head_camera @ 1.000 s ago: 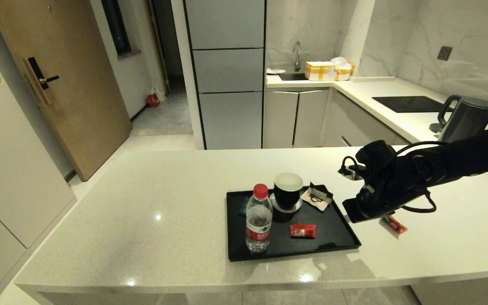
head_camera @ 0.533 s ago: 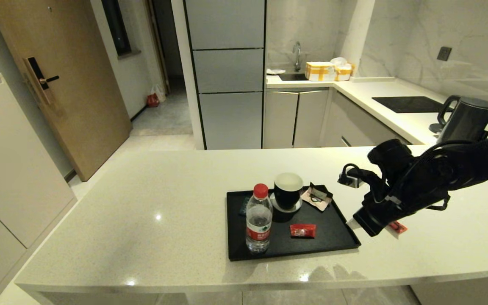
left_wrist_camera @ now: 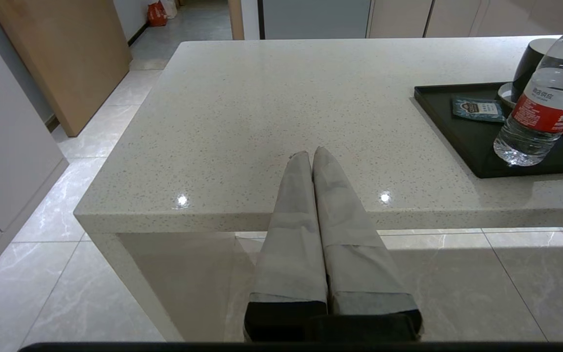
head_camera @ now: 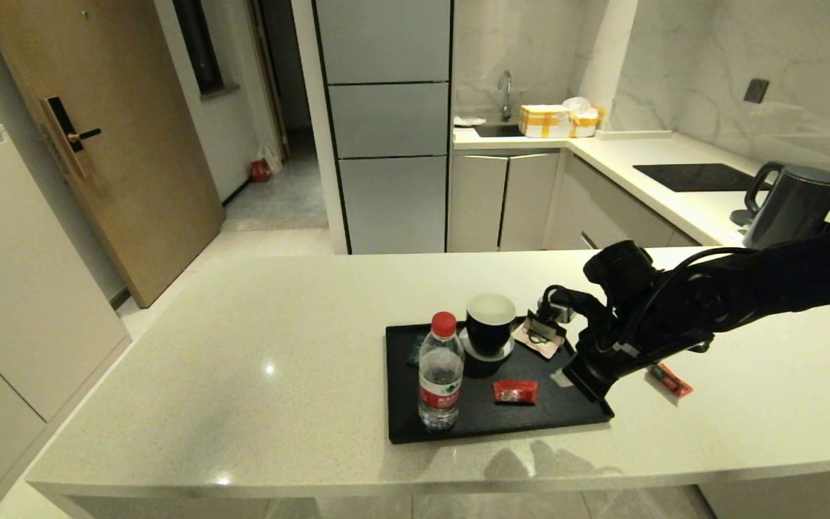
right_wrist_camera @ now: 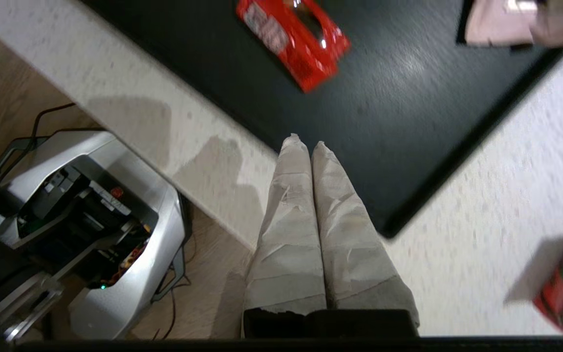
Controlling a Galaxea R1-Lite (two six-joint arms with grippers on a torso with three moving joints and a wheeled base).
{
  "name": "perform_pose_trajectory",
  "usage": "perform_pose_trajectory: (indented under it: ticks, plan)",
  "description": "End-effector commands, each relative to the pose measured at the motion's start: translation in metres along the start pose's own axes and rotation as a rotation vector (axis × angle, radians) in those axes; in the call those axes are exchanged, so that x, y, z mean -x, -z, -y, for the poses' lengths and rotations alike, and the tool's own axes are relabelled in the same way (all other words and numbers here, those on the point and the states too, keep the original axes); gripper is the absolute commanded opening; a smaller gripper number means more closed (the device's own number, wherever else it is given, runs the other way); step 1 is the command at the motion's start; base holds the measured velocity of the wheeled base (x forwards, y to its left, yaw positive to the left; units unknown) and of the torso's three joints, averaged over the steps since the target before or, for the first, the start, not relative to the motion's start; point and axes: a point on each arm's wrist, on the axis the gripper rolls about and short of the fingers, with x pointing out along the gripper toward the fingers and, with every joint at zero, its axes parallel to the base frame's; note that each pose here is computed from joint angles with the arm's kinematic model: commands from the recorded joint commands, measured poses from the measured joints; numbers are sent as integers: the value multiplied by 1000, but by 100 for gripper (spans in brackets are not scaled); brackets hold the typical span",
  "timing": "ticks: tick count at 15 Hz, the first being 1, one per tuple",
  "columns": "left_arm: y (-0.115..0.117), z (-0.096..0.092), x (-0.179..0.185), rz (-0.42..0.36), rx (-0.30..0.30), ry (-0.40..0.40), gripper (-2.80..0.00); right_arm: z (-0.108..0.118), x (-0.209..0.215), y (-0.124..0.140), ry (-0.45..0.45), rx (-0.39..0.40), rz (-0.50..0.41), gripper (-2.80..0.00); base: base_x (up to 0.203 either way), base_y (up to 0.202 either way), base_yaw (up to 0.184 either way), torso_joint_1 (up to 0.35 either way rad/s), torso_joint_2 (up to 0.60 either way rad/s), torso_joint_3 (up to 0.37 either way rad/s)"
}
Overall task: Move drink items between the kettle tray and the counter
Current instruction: Pick up the tea bag
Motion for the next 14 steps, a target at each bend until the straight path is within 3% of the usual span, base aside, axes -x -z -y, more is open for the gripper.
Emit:
perform_pose_trajectory:
  ticks: [1, 7, 14]
  plan:
    - [0, 0, 0, 0, 0, 0, -280, -1, -21, -5, -18, 17, -14, -280, 0, 0, 0, 0, 0, 0]
    - [0, 0, 0, 0, 0, 0, -280, -2, -48, -23, -29, 63, -4, -280, 0, 0, 0, 0, 0, 0]
    - [0, 0, 0, 0, 0, 0, -280, 3, -62, -28, -29, 64, -1, -280, 0, 0, 0, 0, 0, 0]
